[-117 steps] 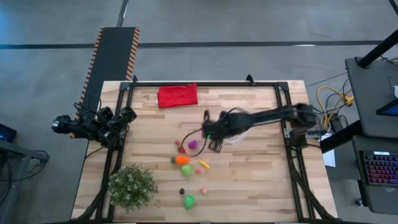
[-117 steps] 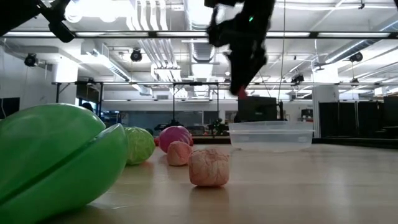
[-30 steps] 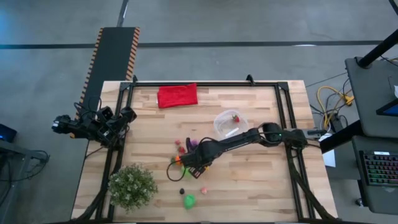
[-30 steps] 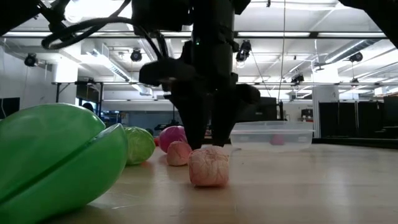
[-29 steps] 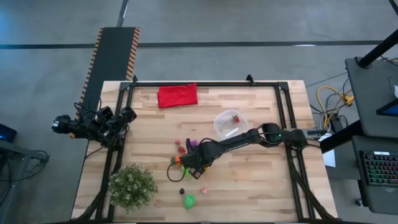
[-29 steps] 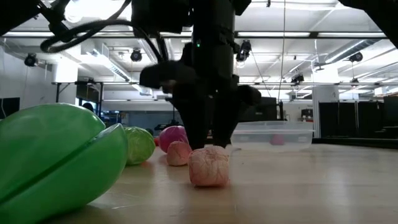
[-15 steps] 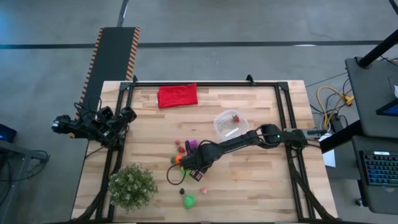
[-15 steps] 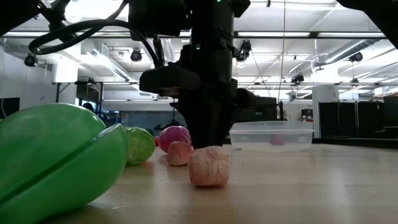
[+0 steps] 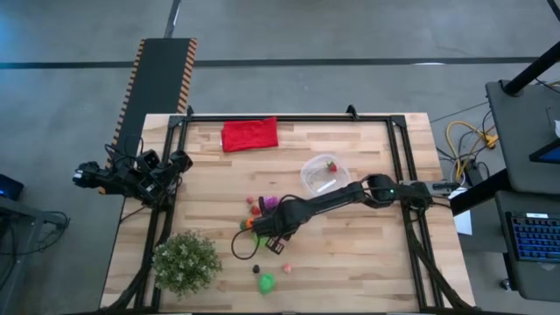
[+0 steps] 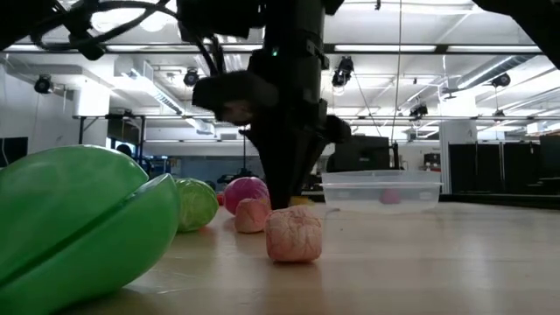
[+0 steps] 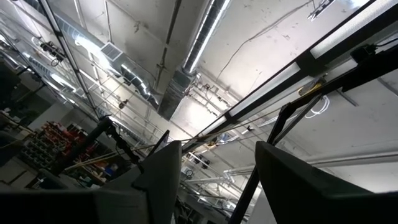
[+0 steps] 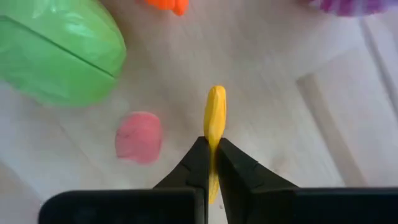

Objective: Pick and placing Produce into tupperware
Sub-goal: Put the yellow corn into the transparent container

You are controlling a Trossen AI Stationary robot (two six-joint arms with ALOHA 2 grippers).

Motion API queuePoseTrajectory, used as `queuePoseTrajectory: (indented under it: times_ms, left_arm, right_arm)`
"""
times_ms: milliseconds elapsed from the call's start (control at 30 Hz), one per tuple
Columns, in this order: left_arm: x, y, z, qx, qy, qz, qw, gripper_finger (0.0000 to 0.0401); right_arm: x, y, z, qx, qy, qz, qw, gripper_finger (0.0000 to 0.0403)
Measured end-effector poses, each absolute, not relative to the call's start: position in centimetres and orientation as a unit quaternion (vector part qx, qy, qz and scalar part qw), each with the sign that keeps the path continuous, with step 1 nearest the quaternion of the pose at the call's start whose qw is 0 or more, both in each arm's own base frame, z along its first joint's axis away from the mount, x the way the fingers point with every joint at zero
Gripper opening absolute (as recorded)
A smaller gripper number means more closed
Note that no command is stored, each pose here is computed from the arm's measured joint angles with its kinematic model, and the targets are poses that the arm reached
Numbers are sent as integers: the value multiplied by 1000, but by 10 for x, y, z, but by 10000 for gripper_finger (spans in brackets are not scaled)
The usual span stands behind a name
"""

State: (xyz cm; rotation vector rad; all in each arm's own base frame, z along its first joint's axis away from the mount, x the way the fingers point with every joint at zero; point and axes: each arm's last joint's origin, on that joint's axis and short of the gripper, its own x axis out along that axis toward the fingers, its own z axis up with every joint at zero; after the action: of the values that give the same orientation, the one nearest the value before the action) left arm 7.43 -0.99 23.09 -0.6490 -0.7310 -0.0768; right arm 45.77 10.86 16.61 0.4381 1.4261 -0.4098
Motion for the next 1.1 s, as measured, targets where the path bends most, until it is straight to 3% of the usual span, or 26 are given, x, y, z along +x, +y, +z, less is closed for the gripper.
queuePoseTrajectory:
  times_ms: [233,500,733,867,1100]
  left_arm:
    - [74,-10,231,-312,-351,-38,882,192]
    - [74,-10,231,-311,-351,-39,882,192]
    - [74,-10,231,-311,-351,-39,883,192]
    - [74,-10,231,-309,-351,-38,883,192]
    - [74,-9,231,-314,-353,-26,881,192]
  right_arm:
    - [428,82,223,146,665,-260,684,14]
    - [375,22,277,193,633,-311,682,13]
    - [322,-37,250,314,593,-311,673,13]
    - [301,-52,222,321,613,-333,641,13]
    - [289,-68,186,318,624,-337,629,13]
